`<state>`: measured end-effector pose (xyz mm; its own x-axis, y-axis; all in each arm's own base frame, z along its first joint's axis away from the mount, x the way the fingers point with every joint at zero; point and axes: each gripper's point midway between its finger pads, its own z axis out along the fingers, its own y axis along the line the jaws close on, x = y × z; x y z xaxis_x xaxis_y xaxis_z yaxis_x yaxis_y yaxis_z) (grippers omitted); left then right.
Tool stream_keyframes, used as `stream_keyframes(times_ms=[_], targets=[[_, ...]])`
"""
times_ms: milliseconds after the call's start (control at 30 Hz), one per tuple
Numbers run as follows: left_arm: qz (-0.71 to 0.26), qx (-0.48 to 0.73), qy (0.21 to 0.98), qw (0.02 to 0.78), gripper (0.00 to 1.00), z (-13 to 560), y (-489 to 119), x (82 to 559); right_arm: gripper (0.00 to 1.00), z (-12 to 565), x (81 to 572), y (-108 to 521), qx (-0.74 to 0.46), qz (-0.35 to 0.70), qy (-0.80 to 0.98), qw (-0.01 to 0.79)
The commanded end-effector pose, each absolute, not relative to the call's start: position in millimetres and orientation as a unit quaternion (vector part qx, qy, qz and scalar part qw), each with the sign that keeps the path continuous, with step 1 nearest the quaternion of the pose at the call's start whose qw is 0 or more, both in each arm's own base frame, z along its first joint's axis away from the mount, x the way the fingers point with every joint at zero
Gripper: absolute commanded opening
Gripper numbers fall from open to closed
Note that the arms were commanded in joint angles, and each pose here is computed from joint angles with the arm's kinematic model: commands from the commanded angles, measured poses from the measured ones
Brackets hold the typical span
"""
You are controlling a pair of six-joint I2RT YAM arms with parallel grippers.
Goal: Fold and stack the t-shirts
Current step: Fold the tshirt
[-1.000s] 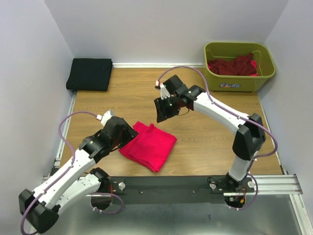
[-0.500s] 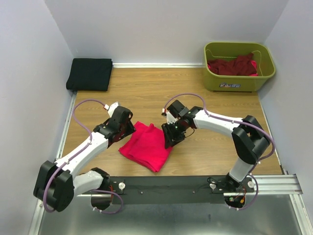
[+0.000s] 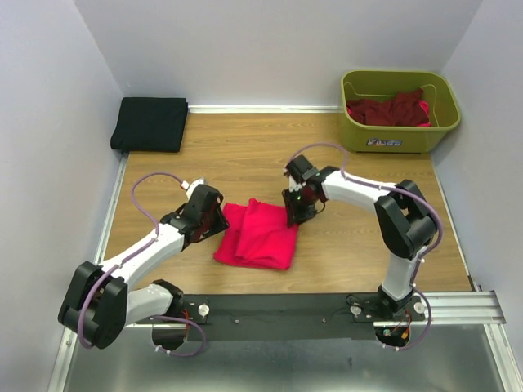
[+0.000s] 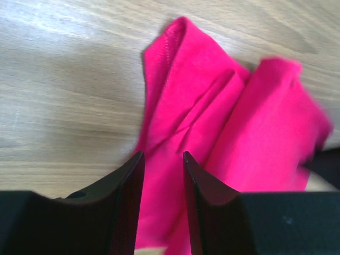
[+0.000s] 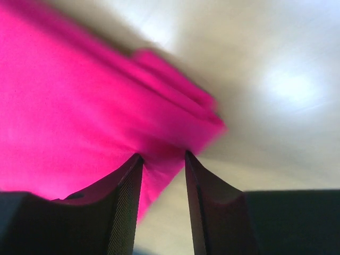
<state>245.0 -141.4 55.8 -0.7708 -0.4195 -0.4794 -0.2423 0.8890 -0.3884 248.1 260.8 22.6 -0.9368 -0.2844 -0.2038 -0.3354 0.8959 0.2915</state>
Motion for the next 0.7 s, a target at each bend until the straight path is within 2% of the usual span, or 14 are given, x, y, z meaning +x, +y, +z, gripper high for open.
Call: stream_keyframes(times_ms=[0,133,200,233,267,333,367,433,667], targets=[[-0.190,-0.168,0.918,0.306,0.43,74,-149,247,0.43,20,334,199,-0.152,0.002,0.971,0.183],[-0.219,-0.162,0.914,0.302,0.48,80,-157,241,0.43,48,396,177,-0.169,-0.081,0.949,0.253],[-0.229,-0.164,0.912,0.299,0.54,80,-159,239,0.46,76,415,189,-0.183,-0.071,0.939,0.282],[-0.231,-0.166,0.910,0.301,0.59,80,-159,238,0.47,86,415,193,-0.189,-0.059,0.938,0.284],[-0.234,-0.168,0.908,0.304,0.62,81,-159,239,0.49,95,411,206,-0.192,-0.027,0.938,0.286],[-0.260,-0.166,0.904,0.295,0.68,78,-167,235,0.62,118,396,230,-0.206,0.009,0.931,0.300],[-0.270,-0.168,0.900,0.299,0.70,82,-171,237,0.62,123,390,238,-0.216,0.013,0.928,0.303],[-0.286,-0.171,0.894,0.298,0.73,81,-175,238,0.68,130,367,262,-0.242,0.021,0.920,0.309],[-0.341,-0.178,0.877,0.288,0.74,86,-201,253,0.71,108,319,286,-0.300,0.008,0.911,0.285]])
